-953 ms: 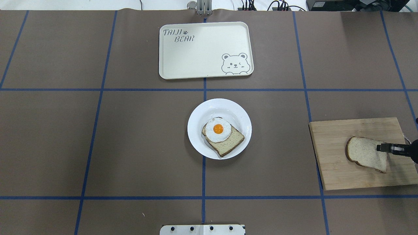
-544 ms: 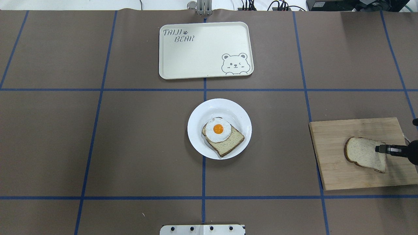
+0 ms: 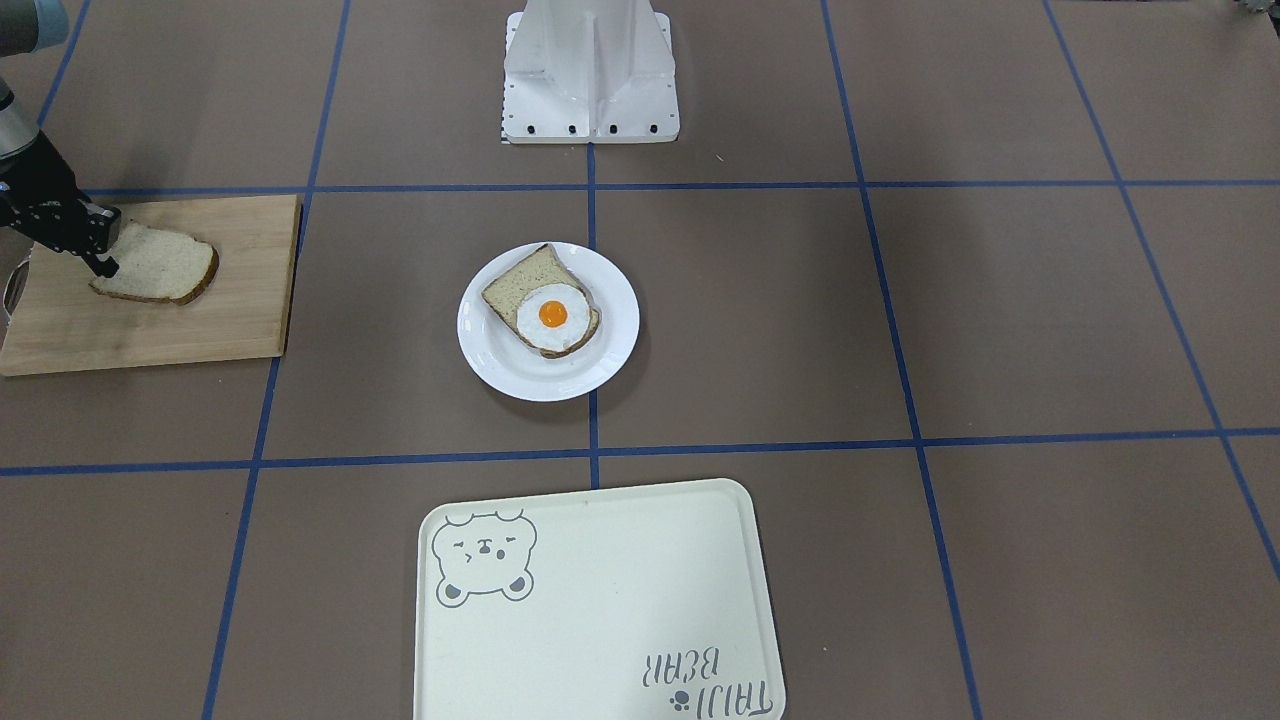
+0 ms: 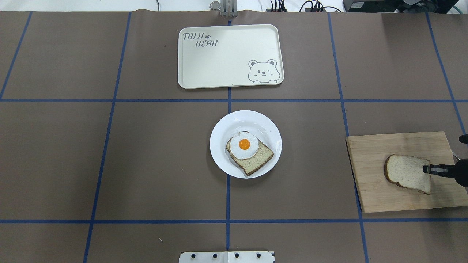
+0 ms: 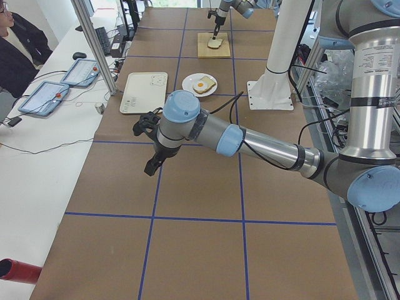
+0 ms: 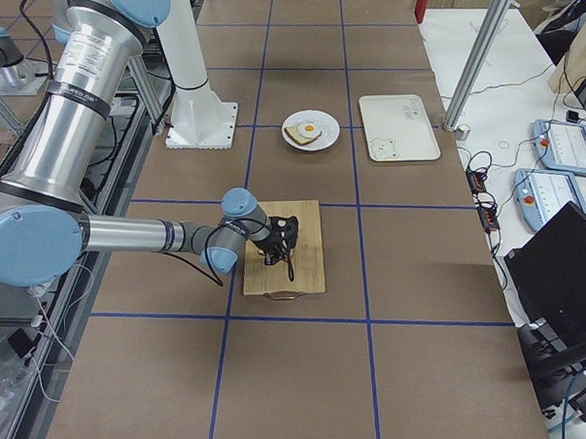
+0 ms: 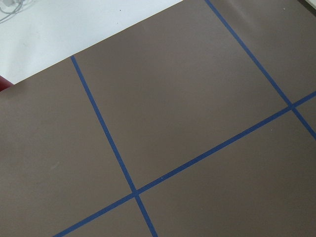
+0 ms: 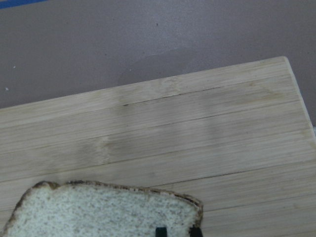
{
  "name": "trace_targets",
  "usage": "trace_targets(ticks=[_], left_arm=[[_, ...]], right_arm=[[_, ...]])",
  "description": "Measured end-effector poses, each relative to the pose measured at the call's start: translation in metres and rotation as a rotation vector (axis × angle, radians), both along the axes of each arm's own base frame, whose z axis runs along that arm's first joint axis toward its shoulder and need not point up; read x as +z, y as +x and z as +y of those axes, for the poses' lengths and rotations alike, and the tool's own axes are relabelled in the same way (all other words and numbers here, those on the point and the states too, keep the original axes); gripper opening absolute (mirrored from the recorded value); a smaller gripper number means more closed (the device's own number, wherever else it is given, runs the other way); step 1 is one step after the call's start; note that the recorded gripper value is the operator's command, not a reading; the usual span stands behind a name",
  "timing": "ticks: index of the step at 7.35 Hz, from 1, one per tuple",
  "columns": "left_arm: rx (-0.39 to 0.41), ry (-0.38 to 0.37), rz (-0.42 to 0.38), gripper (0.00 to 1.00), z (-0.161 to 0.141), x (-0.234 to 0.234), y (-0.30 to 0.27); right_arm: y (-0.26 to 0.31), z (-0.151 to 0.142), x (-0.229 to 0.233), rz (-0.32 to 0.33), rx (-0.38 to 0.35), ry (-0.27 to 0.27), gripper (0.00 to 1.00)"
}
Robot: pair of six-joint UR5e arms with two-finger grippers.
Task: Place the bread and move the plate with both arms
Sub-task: 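Close the right gripper on the bread slice and lift it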
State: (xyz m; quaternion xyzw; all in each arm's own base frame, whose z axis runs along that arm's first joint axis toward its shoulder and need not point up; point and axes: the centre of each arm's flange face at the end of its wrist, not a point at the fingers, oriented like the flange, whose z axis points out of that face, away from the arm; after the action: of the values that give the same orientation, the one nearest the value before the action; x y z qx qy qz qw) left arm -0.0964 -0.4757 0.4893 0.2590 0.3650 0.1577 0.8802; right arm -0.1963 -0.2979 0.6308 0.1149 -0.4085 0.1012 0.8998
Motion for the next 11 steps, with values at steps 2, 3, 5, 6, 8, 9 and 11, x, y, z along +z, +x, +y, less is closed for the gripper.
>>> trace_targets(ticks=[2, 3, 5, 6, 8, 9, 11], left_arm=[[0.0, -0.002, 0.0, 0.99, 0.0, 0.001, 0.0], [0.0, -0.003, 0.0, 0.99, 0.0, 0.002, 0.0], [0.0, -0.003, 0.0, 0.99, 0.0, 0.002, 0.0], [-0.001, -0.003, 0.0, 0.99, 0.0, 0.001, 0.0], [-0.001, 0.0, 0.0, 0.99, 0.0, 0.0, 0.0], [-0.001, 0.001, 0.001, 0.99, 0.0, -0.001, -0.001], [0.0, -0.005, 0.002, 0.99, 0.004, 0.003, 0.0]], right_arm=[[0.002, 0.002, -0.002, -0.003, -0.027, 0.014, 0.0], [0.007, 0.002, -0.005, -0.03, -0.042, 0.014, 0.0], [0.029, -0.001, -0.016, -0.134, -0.082, 0.018, 0.0], [0.038, -0.005, -0.024, -0.187, -0.097, 0.023, 0.0], [0.065, -0.02, -0.045, -0.308, -0.119, 0.024, 0.0], [0.077, -0.028, -0.056, -0.357, -0.123, 0.026, 0.0], [0.078, -0.052, -0.081, -0.423, -0.088, 0.008, 0.0]])
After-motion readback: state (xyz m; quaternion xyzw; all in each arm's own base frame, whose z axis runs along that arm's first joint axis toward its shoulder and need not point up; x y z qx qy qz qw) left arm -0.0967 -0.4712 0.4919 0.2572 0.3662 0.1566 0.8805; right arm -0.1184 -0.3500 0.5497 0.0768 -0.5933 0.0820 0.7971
